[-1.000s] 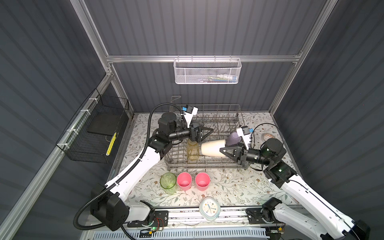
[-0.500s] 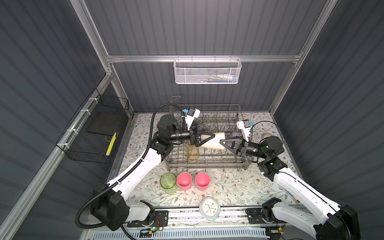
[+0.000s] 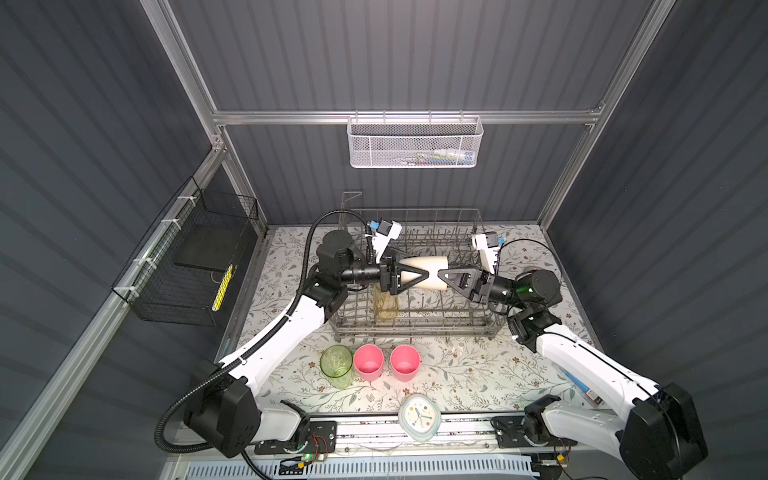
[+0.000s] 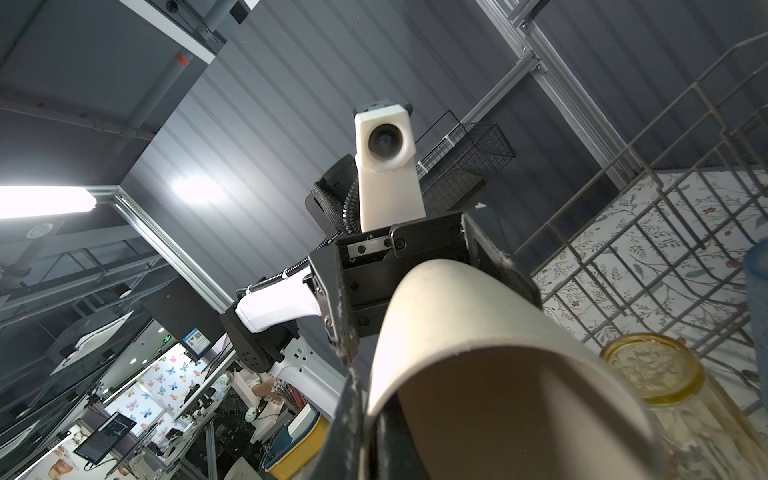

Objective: Load the cups into the dish rack
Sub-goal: 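Close the left gripper on the beige cup while the right gripper opens and withdraws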

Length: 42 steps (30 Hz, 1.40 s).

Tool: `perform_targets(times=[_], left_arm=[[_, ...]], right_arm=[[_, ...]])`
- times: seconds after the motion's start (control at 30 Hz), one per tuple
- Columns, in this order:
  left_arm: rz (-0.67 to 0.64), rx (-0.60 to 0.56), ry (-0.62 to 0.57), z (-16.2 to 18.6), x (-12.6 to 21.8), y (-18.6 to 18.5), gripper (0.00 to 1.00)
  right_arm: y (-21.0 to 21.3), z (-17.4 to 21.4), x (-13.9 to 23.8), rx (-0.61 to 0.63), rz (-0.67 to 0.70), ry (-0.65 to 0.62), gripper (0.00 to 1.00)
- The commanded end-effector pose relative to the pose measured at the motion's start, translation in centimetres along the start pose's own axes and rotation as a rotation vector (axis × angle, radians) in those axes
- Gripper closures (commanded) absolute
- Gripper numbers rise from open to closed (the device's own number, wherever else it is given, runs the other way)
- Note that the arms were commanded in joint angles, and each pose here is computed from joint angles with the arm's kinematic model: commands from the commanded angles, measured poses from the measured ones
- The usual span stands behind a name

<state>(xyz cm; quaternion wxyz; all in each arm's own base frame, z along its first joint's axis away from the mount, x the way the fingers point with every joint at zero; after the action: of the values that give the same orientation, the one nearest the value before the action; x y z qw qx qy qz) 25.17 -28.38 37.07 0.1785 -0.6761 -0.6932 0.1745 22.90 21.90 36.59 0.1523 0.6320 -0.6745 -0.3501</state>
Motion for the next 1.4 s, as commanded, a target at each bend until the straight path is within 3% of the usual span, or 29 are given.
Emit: perform_targets(times=[0.0, 0.4, 0.83, 1.17, 1.37], left_arm=[[0.030, -0.003, 0.018, 0.6, -0.1, 0.0, 0.14], [0.038, 0.009, 0.029, 1.0, -0.2, 0.2, 0.17], [0.047, 0.013, 0.025, 0.9, -0.4, 0.2, 0.31], [0.033, 0.001, 0.012, 0.7, -0.2, 0.0, 0.35], [0.020, -0.011, 0.005, 0.4, 0.0, -0.2, 0.35]], right_arm=[[1.3, -1.1, -0.1, 0.052, -0.048, -0.031, 0.95], [1.3, -1.1, -0.1, 0.051, -0.057, -0.031, 0.95], [0.6, -0.6, -0.2, 0.013, -0.073, -0.007, 0.91], [0.5, -0.3, 0.2, 0.019, -0.049, 0.011, 0.68], [1.1, -0.3, 1.9, 0.066, 0.034, 0.002, 0.62]])
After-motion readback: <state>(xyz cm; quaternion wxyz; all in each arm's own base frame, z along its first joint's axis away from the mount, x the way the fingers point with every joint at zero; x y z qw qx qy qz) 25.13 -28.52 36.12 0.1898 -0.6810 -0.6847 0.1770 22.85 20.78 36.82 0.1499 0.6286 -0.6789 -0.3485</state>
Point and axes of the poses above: each gripper's point midway between its finger pads, its own x axis back along the fingers, its own y axis along the line the jaws close on, z = x × y, the point moved 4 cm from there along x, back along the fingers
